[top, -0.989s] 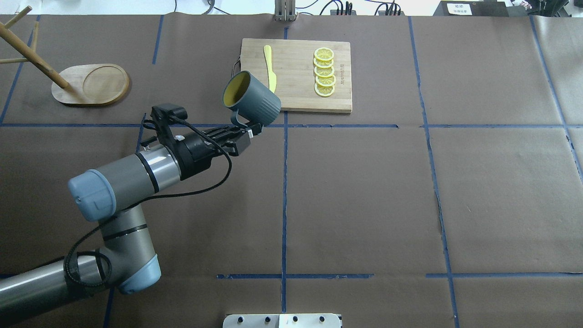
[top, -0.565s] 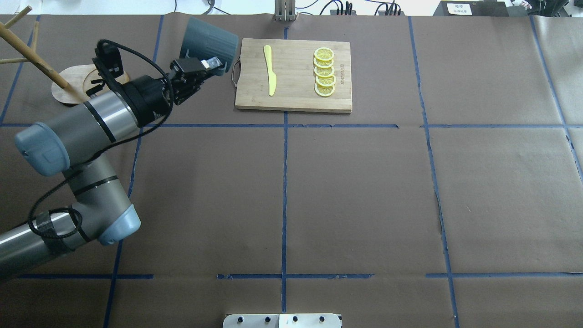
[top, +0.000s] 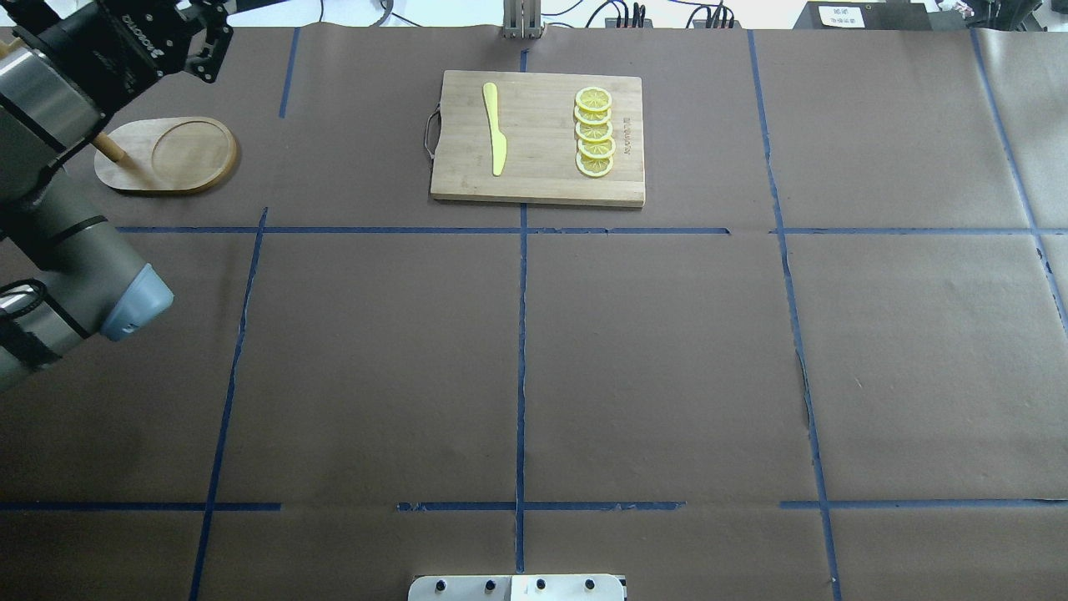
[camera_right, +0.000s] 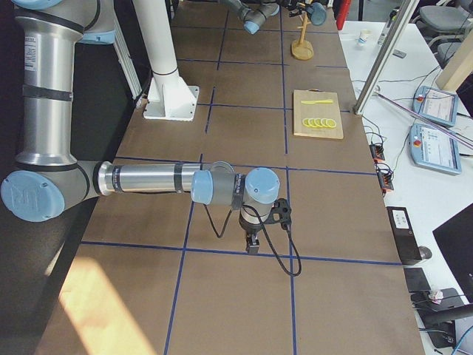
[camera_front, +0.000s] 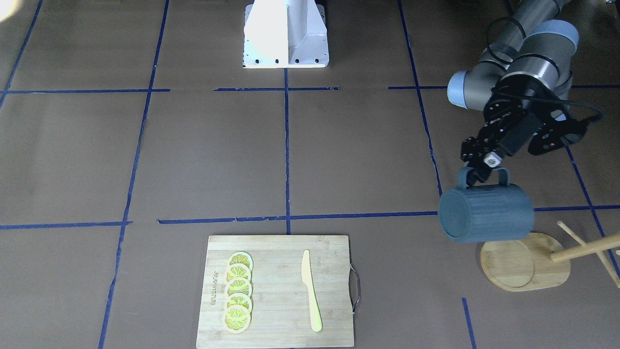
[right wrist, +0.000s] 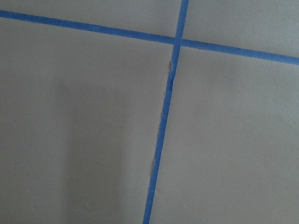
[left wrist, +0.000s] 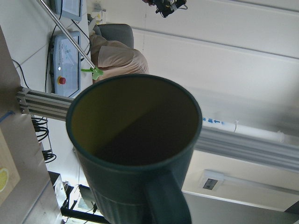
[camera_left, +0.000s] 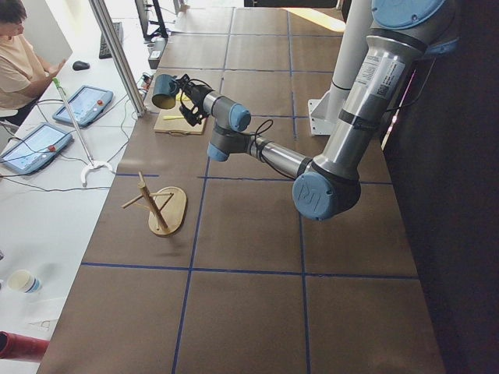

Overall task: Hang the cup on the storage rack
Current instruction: 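Hook the mug handle onto a rack peg with the left gripper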

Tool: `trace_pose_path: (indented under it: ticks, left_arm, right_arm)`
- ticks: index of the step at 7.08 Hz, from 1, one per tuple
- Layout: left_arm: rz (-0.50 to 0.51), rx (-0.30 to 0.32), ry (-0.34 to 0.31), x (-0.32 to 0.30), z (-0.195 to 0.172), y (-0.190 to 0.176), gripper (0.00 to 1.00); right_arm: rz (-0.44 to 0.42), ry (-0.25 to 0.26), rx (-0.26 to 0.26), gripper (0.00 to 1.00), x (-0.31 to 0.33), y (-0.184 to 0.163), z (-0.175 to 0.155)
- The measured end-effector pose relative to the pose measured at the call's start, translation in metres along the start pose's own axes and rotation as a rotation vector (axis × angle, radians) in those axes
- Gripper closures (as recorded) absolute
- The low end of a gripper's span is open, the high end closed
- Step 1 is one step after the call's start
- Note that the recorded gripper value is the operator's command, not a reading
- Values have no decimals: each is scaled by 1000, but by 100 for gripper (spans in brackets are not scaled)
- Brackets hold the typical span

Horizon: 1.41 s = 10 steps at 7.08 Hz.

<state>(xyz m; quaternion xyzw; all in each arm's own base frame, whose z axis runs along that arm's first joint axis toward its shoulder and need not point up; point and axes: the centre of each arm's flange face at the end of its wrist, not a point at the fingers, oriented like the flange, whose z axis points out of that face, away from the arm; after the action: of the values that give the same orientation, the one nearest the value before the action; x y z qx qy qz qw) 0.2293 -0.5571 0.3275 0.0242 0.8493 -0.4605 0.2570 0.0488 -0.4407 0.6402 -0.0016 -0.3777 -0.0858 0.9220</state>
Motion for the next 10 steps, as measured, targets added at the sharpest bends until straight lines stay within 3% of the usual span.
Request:
trace_pose_path:
  ticks: [2,4,10]
  left_arm:
    - [-134,38,52,-1,-37,-82,100]
    - [-152,96,69,-6,-65,-138,100]
    - [-170,208,60,-19,-88,-190,100]
  right_arm:
    - [-1,1,1,0,0,0,0]
    - [-2,1,4,0,-1,-1,-2]
    - [-13,4,15,0,-2,-2,-4]
